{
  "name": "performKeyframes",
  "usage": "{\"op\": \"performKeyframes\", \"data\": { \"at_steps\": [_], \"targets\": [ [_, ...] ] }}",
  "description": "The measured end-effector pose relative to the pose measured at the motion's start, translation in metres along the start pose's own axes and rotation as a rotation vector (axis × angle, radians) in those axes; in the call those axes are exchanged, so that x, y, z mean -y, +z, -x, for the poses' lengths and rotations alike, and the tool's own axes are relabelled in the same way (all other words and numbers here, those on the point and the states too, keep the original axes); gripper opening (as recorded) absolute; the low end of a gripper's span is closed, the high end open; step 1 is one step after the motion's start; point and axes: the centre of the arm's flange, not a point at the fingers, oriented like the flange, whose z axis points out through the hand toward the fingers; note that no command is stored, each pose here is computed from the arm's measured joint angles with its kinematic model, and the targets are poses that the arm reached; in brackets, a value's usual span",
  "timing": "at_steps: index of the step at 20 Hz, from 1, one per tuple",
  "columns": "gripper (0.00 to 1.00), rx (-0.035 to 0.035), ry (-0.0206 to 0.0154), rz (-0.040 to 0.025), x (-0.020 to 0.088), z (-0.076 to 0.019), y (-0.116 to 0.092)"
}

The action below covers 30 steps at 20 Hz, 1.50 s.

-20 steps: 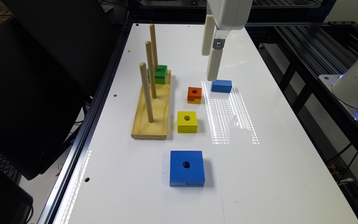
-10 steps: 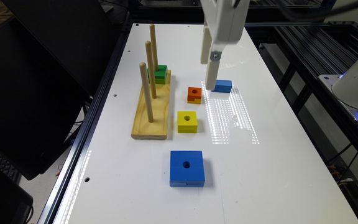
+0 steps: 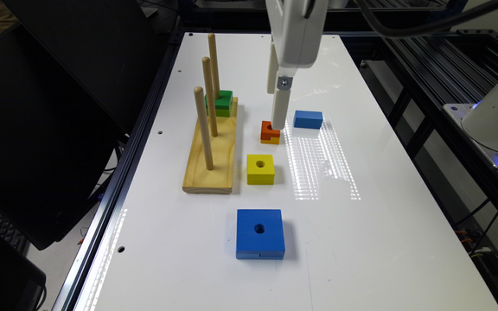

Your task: Pick up yellow block.

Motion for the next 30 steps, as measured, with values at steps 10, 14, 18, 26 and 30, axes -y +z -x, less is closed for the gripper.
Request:
{"op": "performKeyframes", "data": {
  "at_steps": [10,14,18,26,30],
  "targets": [
    [1.0,0.0135,0.0004,0.0045,0.005,-0.0063,0.027],
    [1.0,0.0144,0.0005,0.0034,0.006,-0.008,0.033],
    [1.0,0.0211,0.0,0.0095,0.006,-0.008,0.042],
    [1.0,0.0221,-0.0011,0.0076,0.006,-0.0098,0.061],
    [1.0,0.028,-0.0011,0.0118,0.005,-0.0096,0.07]
  ]
}}
